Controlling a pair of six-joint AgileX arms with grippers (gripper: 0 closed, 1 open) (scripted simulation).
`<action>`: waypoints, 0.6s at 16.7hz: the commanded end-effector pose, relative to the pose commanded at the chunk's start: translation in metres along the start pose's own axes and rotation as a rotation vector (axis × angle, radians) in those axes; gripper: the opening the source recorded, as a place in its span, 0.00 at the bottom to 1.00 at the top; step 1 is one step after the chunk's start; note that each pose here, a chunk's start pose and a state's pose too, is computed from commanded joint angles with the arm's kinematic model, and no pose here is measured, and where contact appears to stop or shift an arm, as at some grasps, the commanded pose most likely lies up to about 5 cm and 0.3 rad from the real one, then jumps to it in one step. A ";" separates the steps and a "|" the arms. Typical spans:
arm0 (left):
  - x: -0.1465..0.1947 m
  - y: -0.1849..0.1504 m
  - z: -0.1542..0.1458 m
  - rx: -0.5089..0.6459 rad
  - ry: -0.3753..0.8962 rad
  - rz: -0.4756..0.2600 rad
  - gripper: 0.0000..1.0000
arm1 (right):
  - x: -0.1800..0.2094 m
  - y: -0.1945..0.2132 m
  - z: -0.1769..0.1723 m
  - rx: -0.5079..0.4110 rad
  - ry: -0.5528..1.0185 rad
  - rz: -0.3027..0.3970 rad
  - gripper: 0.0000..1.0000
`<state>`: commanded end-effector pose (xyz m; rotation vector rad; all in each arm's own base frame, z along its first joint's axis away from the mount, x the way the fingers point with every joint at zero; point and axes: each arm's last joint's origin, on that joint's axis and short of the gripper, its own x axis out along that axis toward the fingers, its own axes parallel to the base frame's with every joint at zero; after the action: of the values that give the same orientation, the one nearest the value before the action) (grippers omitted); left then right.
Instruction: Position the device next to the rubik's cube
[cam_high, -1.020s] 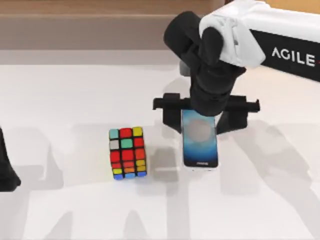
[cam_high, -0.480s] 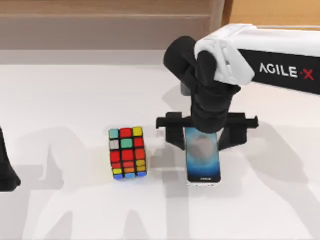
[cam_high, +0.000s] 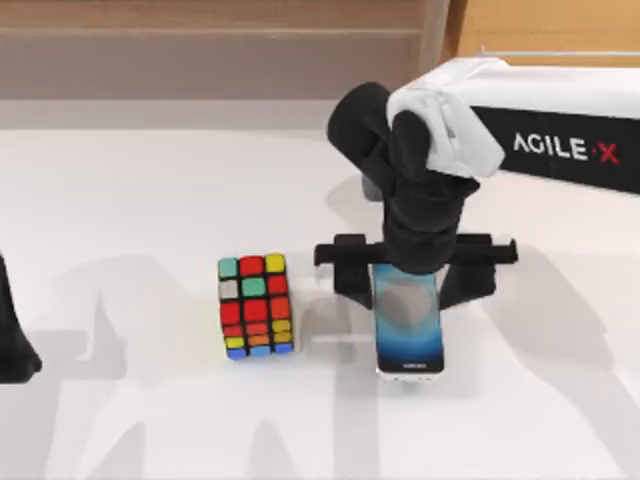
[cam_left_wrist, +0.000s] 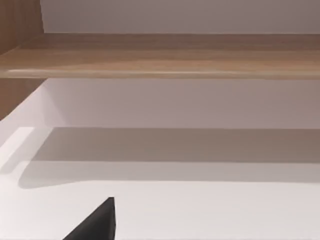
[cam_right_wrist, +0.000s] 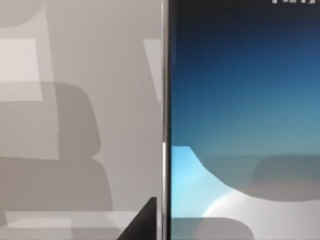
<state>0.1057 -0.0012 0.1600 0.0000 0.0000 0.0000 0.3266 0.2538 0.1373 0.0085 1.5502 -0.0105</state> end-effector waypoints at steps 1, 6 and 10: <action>0.000 0.000 0.000 0.000 0.000 0.000 1.00 | 0.000 0.000 0.000 0.000 0.000 0.000 0.23; 0.000 0.000 0.000 0.000 0.000 0.000 1.00 | 0.000 0.000 0.000 0.000 0.000 0.000 0.60; 0.000 0.000 0.000 0.000 0.000 0.000 1.00 | 0.000 0.000 0.000 0.000 0.000 0.000 0.90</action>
<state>0.1057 -0.0012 0.1600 0.0000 0.0000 0.0000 0.3266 0.2538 0.1373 0.0085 1.5502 -0.0105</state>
